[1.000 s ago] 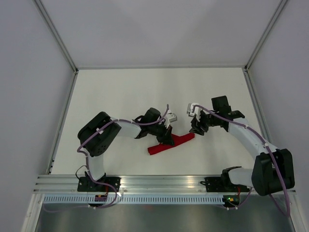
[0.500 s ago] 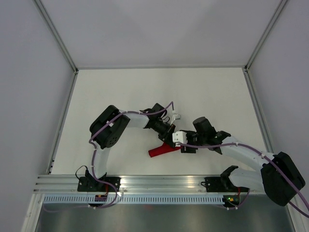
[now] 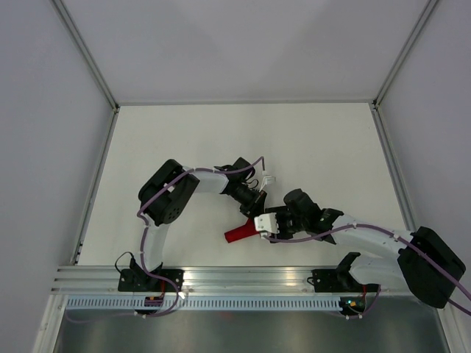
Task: Fold the napkin, place the utensils inside, and roll it up
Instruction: Roll the napkin with the utensil
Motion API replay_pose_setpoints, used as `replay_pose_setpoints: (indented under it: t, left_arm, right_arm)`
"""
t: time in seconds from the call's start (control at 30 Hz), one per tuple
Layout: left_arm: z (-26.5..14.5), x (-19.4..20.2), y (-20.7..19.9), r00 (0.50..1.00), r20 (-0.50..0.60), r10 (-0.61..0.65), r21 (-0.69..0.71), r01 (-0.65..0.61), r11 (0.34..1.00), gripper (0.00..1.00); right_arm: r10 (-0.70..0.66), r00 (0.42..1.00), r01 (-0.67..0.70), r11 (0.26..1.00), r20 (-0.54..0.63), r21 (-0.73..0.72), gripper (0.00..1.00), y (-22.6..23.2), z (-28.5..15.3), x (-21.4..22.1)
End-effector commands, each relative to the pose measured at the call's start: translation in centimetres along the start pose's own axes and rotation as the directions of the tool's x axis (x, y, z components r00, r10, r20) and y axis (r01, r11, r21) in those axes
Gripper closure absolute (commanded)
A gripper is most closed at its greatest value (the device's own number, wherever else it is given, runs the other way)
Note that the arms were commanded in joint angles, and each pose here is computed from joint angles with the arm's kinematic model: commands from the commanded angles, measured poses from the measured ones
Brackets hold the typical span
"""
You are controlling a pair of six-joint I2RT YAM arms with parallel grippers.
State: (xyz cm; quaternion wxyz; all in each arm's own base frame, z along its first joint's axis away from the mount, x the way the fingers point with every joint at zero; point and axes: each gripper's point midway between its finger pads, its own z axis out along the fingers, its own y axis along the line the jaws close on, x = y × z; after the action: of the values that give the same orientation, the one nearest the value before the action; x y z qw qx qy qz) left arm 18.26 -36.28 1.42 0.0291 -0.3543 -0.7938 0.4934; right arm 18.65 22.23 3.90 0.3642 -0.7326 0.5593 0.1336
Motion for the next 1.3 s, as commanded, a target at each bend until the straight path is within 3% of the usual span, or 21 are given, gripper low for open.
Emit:
replay_pose_setpoints:
  t: [0.0,0.2,0.33,0.37,0.47,0.7,0.87,0.97,1.07,1.23,1.27]
  left_arm:
    - [0.5,2.6,3.3,0.995,-0.071,-0.066,-0.126,0.057,0.99,0.98]
    - [0.3,2.6,3.3,0.996,-0.071,-0.053,-0.13,0.044,0.991,0.93]
    - [-0.3,1.9,2.8,0.998,-0.053,-0.023,-0.129,0.016,0.992,0.78]
    - [-0.5,1.6,2.6,0.999,-0.046,-0.015,-0.128,0.009,0.992,0.7]
    - [-1.7,0.4,2.5,1.0,-0.008,0.011,-0.148,-0.012,0.989,0.63]
    - [-7.1,-4.0,2.8,0.984,0.162,0.079,-0.307,-0.026,0.951,0.57]
    - [-12.4,-6.2,5.1,0.948,0.295,0.117,-0.522,0.058,0.851,0.55]
    - [-16.5,-7.3,6.1,0.892,0.424,0.155,-0.627,0.166,0.761,0.54]
    - [-21.4,-7.9,5.8,0.794,0.565,0.222,-0.691,0.309,0.654,0.53]
    - [-28.0,-7.8,2.2,0.566,0.733,0.377,-0.666,0.482,0.57,0.5]
    - [-29.7,-8.2,0.2,0.481,0.759,0.438,-0.647,0.483,0.591,0.48]
  right_arm:
    - [-0.032,0.999,0.032,0.999,-0.02,0.001,0.36,0.2,0.5,0.2]
    - [-0.034,0.997,0.031,0.998,-0.066,-0.052,0.5,1.1,1.5,1.4]
    - [-0.035,0.995,0.029,0.998,-0.091,-0.065,0.74,1.4,1.6,1.9]
    - [-0.033,0.995,0.027,0.998,-0.094,-0.065,0.76,1.4,1.6,2.0]
    - [-0.036,0.993,0.027,0.996,-0.109,-0.084,0.8,1.5,1.6,2.1]
    - [-0.014,0.988,-0.013,0.984,-0.151,-0.178,0.87,2.7,1.4,2.4]
    - [0.006,0.987,-0.041,0.975,-0.162,-0.216,0.87,2.8,1.4,2.1]
    - [0.018,0.985,-0.062,0.965,-0.171,-0.253,0.88,2.9,1.5,2.0]
    - [0.034,0.983,-0.086,0.953,-0.179,-0.291,0.88,2.9,1.5,2.0]
    - [0.073,0.974,-0.155,0.903,-0.213,-0.4,0.88,2.6,1.5,2.2]
    - [0.088,0.974,-0.17,0.891,-0.207,-0.422,0.88,2.5,1.6,2.0]
